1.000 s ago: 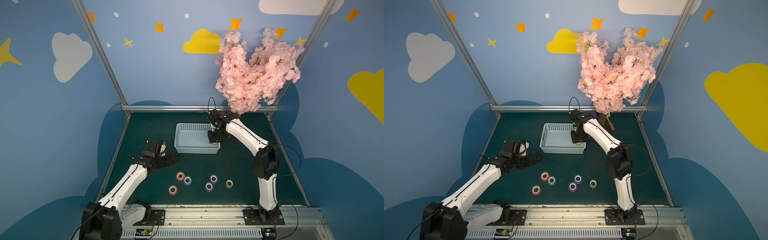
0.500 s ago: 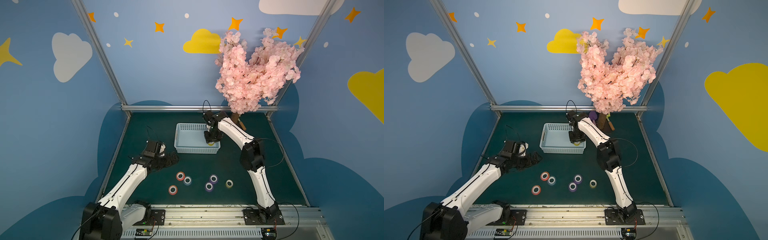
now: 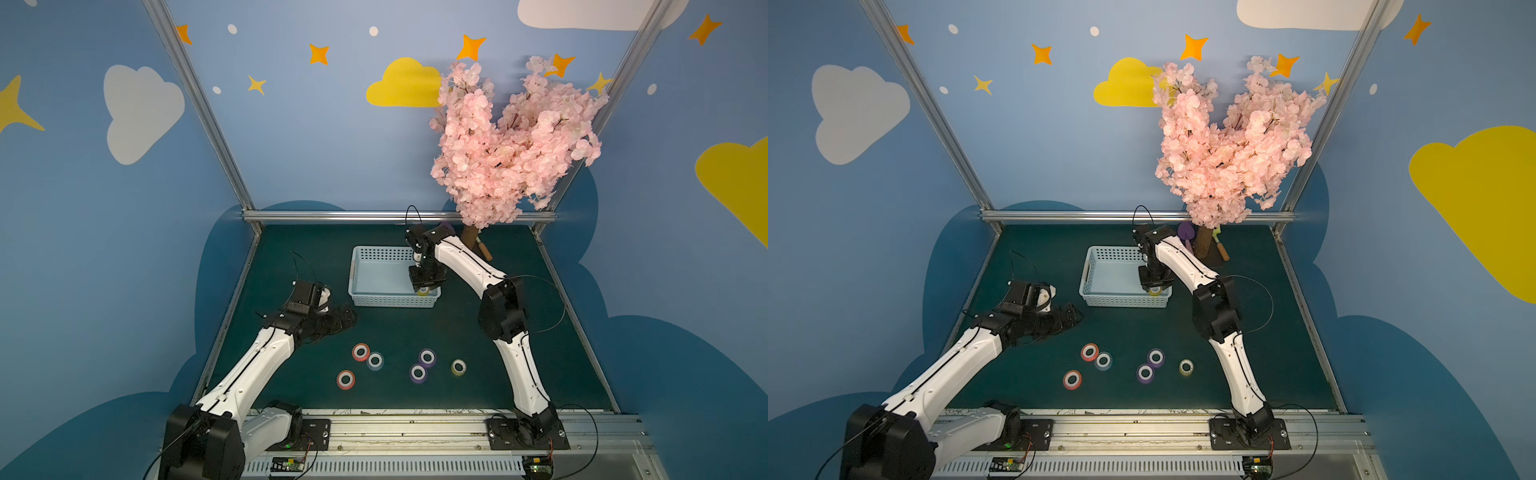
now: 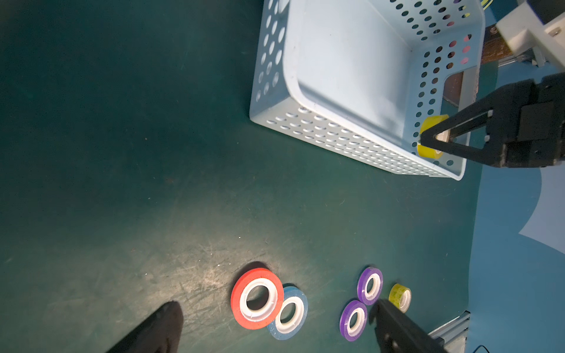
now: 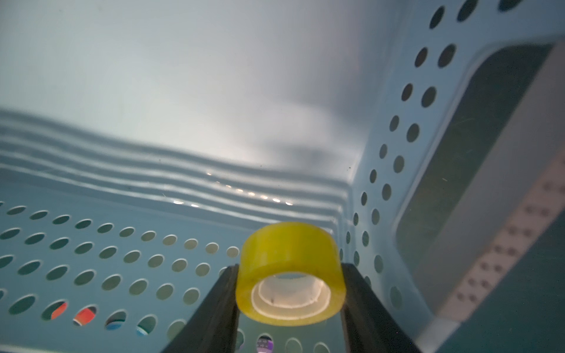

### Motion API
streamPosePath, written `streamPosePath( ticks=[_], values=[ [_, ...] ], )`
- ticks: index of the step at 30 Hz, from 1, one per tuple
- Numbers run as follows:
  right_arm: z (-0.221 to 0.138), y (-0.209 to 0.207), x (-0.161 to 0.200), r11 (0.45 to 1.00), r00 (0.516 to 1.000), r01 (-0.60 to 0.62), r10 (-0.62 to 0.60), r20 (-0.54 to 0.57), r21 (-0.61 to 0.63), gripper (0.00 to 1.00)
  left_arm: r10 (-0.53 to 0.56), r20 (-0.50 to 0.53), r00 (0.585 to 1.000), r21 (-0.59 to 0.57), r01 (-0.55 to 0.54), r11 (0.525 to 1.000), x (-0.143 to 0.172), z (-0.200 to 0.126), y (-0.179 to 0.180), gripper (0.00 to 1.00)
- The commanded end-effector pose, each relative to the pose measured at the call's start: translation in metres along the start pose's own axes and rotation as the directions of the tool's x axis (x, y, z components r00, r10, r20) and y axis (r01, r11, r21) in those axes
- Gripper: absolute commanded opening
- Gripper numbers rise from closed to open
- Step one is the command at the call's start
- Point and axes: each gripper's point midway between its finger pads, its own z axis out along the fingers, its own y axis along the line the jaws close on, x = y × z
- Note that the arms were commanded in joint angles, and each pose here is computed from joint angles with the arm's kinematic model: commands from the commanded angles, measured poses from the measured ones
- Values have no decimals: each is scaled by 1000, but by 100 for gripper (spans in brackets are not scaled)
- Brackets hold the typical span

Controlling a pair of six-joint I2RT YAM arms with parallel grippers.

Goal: Put the transparent tape into the storage box
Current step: Place the tape in the storage box, then adjust the storage box at the center of the board.

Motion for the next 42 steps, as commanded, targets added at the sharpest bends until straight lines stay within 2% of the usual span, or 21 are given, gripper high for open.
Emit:
streamPosePath(
  ticks=[1, 17, 27, 35, 38, 42],
  values=[
    [11, -8, 16, 1000, 997, -12, 14, -77, 20, 48, 7, 21, 1000, 7, -7, 1000, -10, -7, -6, 100],
    [11, -16, 34, 999, 993, -20, 24, -114, 41, 51, 3, 29, 1000, 17, -3, 1000, -8, -9, -7, 100],
    [-7, -16, 26, 1000, 997, -28, 29, -70, 12, 71, -8, 41, 999, 19, 7, 1000, -4, -14, -5, 100],
    [-53, -11, 26, 999, 1000, -21, 21, 1, -49, 87, 1, 51, 999, 30, -3, 1000, -2, -20, -6, 100],
    [-73, -10, 31, 997, 999, -18, 20, 27, -69, 98, 7, 51, 999, 35, -8, 999, 0, -22, -7, 100],
    [-97, -11, 44, 995, 998, -14, 19, 56, -97, 98, 17, 45, 999, 44, -19, 999, 2, -22, -8, 100]
  ],
)
